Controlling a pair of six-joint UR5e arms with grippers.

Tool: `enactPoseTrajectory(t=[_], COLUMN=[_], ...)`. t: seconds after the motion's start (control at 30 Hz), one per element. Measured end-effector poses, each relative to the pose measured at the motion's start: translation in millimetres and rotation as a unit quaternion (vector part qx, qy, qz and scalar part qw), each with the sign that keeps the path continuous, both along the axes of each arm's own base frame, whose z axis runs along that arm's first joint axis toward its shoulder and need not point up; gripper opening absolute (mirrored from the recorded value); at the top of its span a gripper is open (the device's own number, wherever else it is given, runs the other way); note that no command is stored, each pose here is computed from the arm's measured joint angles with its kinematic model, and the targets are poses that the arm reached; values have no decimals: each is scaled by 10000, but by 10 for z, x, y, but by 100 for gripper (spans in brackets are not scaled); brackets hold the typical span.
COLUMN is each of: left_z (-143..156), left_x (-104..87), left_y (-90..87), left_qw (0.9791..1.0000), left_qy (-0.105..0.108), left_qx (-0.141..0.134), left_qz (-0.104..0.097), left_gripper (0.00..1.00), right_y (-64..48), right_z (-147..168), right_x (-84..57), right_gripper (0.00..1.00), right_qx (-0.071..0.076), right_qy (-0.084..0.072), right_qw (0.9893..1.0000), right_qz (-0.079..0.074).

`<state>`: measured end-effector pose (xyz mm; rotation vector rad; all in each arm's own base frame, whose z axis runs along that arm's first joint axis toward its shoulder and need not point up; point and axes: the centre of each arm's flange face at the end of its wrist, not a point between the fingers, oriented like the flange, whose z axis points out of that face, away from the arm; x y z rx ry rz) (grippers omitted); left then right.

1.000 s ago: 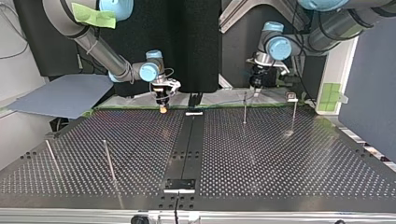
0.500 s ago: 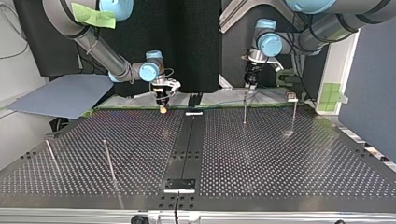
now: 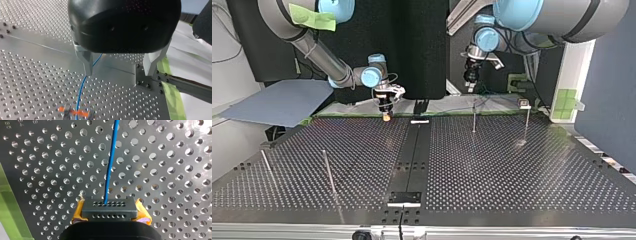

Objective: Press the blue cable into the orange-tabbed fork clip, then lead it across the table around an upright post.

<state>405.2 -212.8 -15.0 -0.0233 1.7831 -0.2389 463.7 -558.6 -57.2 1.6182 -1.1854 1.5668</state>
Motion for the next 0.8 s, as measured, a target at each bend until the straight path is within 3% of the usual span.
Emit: enactPoseTrajectory(t=[0.17,0.4,0.63,0.8], left_z=[11,52,58,58], left_x=[25,105,141,155], left_y=[-9,95,230,275], left_qw=[9996,9971,9934,9923], left_qy=[-205,-472,-510,-506], left_qx=[-36,114,213,246], left_qz=[184,583,1005,1100], left_gripper=[100,100,100,100], right_y=[3,10,6,2], right_z=[-13,-45,-61,-71], right_x=[-2,-5,-13,-22], right_gripper=[0,0,0,0], right_qx=[6,17,20,24], right_qy=[1,5,8,8], right_qw=[10000,10000,10000,10000], right_qz=[2,8,9,3])
